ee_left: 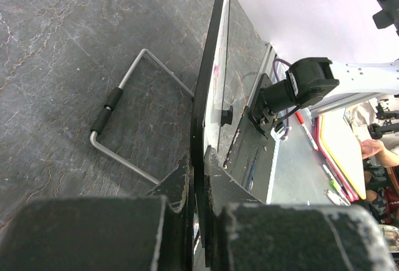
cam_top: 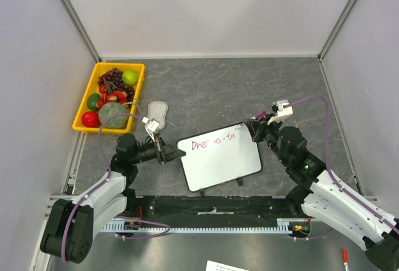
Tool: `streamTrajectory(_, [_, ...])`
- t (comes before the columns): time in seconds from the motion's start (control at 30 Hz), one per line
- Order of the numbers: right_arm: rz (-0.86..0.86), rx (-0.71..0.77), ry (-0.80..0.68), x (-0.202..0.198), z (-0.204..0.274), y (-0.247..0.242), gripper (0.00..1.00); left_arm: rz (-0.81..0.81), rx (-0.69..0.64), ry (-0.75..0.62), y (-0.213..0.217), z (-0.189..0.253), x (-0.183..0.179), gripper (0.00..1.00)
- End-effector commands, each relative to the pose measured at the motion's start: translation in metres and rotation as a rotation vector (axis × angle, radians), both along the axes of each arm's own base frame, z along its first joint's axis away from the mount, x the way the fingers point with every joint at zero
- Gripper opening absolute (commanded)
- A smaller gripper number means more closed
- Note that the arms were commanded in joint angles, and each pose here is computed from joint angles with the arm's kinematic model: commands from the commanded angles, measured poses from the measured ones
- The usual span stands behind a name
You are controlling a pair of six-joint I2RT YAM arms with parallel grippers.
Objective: Write a sentence on the whiteboard
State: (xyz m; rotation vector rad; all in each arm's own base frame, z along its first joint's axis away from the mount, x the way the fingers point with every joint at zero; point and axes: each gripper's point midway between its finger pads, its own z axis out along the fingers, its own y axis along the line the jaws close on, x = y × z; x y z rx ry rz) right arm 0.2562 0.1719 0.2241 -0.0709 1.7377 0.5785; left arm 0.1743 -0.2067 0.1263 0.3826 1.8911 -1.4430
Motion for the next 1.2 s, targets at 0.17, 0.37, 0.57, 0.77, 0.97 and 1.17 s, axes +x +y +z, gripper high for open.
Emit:
streamTrajectory(0.17, [0.022, 0.006, 0.003, -0.002, -0.005, 0.002, 0.00, 0.002, 0.022, -0.101, 0.001, 0.003, 0.004, 0.02])
streamTrajectory(0.37, [0.042, -0.003, 0.030, -0.009, -0.019, 0.002, 0.00, 0.002, 0.022, -0.101, 0.001, 0.003, 0.004, 0.02])
streamTrajectory(0.57, [0.057, -0.013, 0.054, -0.015, -0.031, 0.001, 0.00, 0.002, 0.022, -0.101, 0.001, 0.003, 0.004, 0.02])
streamTrajectory(0.77, [0.073, -0.007, 0.060, -0.020, -0.035, 0.002, 0.00, 0.002, 0.022, -0.101, 0.001, 0.003, 0.004, 0.02])
streamTrajectory(0.97, [0.074, -0.014, 0.073, -0.023, -0.039, 0.000, 0.00, 0.000, 0.022, -0.100, 0.001, 0.003, 0.004, 0.02])
streamTrajectory(1.17, [0.058, -0.011, 0.062, -0.018, -0.033, 0.000, 0.00, 0.000, 0.023, -0.098, 0.001, 0.002, 0.004, 0.02])
